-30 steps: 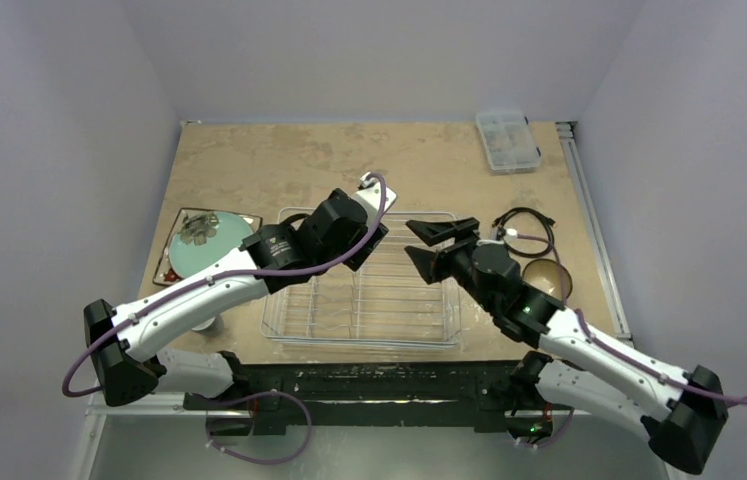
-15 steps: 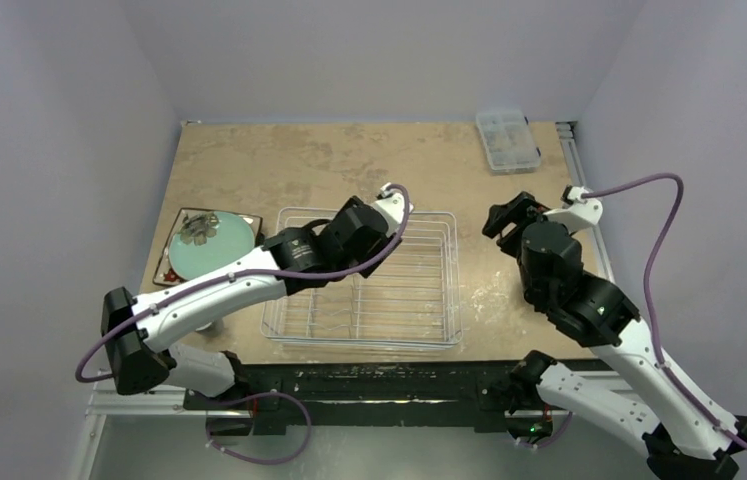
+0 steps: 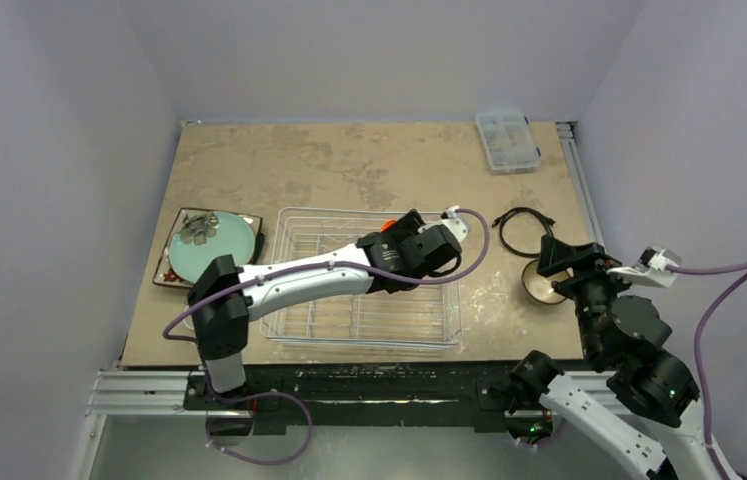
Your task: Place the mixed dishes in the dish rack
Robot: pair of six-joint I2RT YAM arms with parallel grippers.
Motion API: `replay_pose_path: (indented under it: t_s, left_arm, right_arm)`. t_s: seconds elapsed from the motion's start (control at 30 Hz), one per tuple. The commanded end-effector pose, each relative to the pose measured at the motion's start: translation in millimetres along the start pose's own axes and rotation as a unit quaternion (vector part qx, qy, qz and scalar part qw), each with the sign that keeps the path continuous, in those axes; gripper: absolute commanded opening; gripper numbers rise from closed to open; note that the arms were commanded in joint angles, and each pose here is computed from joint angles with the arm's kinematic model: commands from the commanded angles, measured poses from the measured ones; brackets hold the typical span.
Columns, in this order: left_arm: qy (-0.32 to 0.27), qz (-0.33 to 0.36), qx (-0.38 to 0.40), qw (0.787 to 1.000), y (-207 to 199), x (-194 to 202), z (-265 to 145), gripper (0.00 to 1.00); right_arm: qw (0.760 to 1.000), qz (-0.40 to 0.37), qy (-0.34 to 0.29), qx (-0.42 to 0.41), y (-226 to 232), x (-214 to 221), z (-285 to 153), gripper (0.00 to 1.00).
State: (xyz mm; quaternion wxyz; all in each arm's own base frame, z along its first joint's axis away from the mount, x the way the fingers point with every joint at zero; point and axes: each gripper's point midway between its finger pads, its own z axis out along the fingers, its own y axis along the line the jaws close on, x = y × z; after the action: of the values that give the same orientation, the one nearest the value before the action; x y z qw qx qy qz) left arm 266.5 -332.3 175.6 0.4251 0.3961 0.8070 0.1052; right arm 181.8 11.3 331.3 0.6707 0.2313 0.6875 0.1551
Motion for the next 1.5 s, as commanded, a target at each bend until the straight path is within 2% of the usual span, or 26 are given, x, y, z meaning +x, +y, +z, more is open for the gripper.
replay_pose_path:
  t_s: [0.0, 0.17, 0.27, 0.53, 0.73, 0.83, 0.9, 0.93, 0.97, 1.0, 1.47]
  left_arm:
    - [-0.038, 0.007, -0.014, 0.999, -8, -45, 1, 0.0]
    - [-0.018, 0.043, -0.02, 0.999, -24, -45, 21, 0.0]
    - [-0.015, 0.066, -0.024, 0.997, -29, -46, 30, 0.0]
    - [0.003, 0.11, -0.037, 0.993, -38, -43, 48, 0.0]
    - [0.023, 0.138, -0.05, 0.989, -42, -32, 60, 0.12]
    - [0.024, 0.131, -0.033, 0.991, -48, -30, 61, 0.3]
    - [0.028, 0.122, -0.028, 0.992, -51, -28, 61, 0.51]
    - [0.028, 0.118, -0.027, 0.992, -51, -27, 60, 0.66]
    - [0.03, 0.112, -0.025, 0.993, -51, -26, 60, 0.88]
    - [0.03, 0.105, -0.021, 0.994, -52, -26, 60, 0.98]
    - [0.013, 0.022, 0.066, 0.998, -63, -31, 31, 1.0]
  right_arm:
    - [0.999, 0.017, -0.035, 0.033, -23, -22, -13, 0.68]
    - [0.992, 0.069, -0.103, -0.012, -36, -68, -43, 0.67]
    - [0.989, 0.085, -0.122, -0.024, -44, -79, -54, 0.67]
    - [0.988, 0.089, -0.123, -0.006, -62, -82, -61, 0.67]
    - [0.989, 0.086, -0.116, -0.011, -56, -80, -57, 0.67]
    - [0.99, 0.086, -0.114, -0.012, -54, -79, -56, 0.67]
    - [0.99, 0.086, -0.113, -0.015, -51, -78, -55, 0.67]
    - [0.99, 0.086, -0.114, -0.015, -50, -79, -54, 0.67]
    - [0.99, 0.085, -0.113, -0.016, -49, -78, -54, 0.67]
    - [0.99, 0.084, -0.112, -0.015, -49, -78, -53, 0.67]
    - [0.992, 0.081, -0.099, -0.02, -41, -72, -48, 0.67]
